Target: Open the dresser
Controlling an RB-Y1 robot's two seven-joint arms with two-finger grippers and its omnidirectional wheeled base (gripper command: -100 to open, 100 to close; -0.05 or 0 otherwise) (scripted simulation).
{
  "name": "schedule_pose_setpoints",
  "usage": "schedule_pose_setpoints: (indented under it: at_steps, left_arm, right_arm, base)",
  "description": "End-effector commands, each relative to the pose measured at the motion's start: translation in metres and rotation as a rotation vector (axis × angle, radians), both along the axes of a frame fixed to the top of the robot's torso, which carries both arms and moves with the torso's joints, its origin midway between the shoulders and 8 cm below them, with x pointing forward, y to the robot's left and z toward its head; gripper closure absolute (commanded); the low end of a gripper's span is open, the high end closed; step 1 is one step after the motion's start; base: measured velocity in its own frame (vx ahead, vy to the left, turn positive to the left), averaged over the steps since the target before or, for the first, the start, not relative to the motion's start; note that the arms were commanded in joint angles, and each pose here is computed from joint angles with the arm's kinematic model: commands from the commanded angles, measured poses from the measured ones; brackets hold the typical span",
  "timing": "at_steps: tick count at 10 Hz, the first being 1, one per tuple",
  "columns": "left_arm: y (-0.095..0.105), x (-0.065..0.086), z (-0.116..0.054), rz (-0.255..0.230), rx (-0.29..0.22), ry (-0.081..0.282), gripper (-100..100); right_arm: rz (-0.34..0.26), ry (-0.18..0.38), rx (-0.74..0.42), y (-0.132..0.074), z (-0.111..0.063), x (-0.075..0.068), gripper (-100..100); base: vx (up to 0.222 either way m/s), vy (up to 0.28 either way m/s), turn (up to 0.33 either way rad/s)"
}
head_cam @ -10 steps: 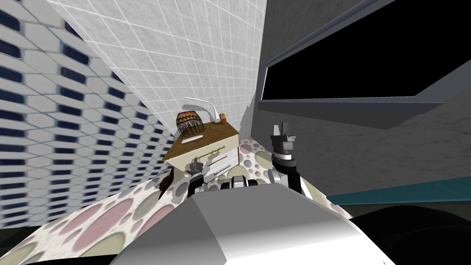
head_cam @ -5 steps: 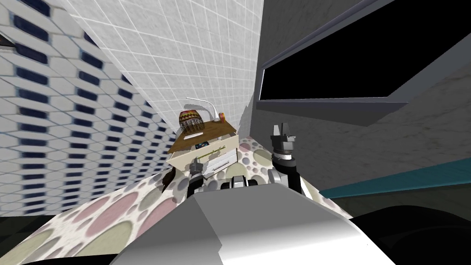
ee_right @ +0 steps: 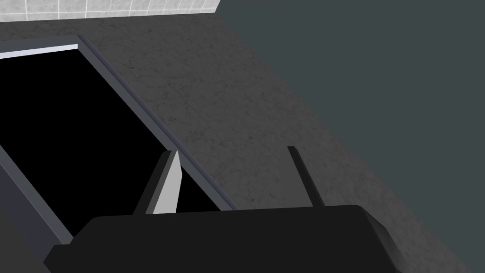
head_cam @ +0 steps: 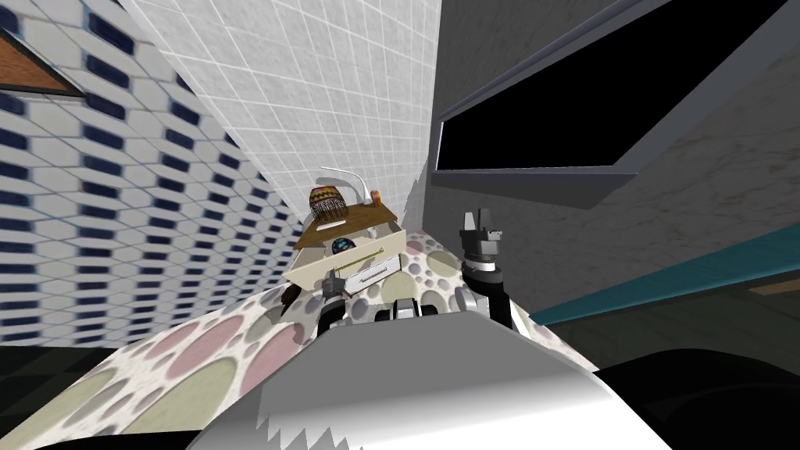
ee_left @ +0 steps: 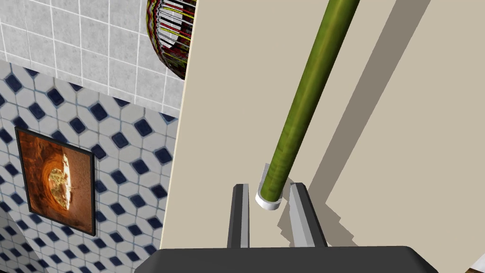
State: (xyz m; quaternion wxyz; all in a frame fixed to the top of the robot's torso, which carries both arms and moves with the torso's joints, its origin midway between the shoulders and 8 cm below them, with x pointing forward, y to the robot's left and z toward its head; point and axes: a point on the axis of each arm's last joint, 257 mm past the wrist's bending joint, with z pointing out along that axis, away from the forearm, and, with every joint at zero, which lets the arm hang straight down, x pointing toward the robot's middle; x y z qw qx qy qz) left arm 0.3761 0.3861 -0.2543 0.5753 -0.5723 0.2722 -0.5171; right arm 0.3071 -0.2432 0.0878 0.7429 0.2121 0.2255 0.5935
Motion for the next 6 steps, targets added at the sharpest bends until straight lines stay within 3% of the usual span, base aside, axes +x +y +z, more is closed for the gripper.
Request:
schedule_pose_setpoints:
  at_steps: [1,2,4,5,6]
  left_arm:
    - [-0.004,-0.003,-0.004,-0.006,-0.006,0.012,100]
    - [0.0,0.011,-0.007,0.003,0.006,0.015,-100]
    - [-0.005,0.024,-0.004,-0.009,0.0,0.0,-100]
    - [-0.001,0.031,-0.016,0.001,0.005,0.03,-100]
    - [-0.005,0.04,-0.015,-0.007,-0.001,0.024,-100]
  right_arm:
    - [0.0,0.0,0.0,0.0,0.0,0.0,0]
    - [0.0,0.0,0.0,0.0,0.0,0.0,0]
    - [0.0,0.0,0.0,0.0,0.0,0.0,0]
    - [0.0,0.0,0.0,0.0,0.0,0.0,0]
    - [0.0,0.0,0.0,0.0,0.0,0.0,0]
  base:
    - [-0.182,-0.084,0.007]
    - [-0.152,-0.041,0.072]
    - [-0.061,0.01,0.024]
    - [-0.065,0.016,0.069]
    - [-0.068,0.015,0.039]
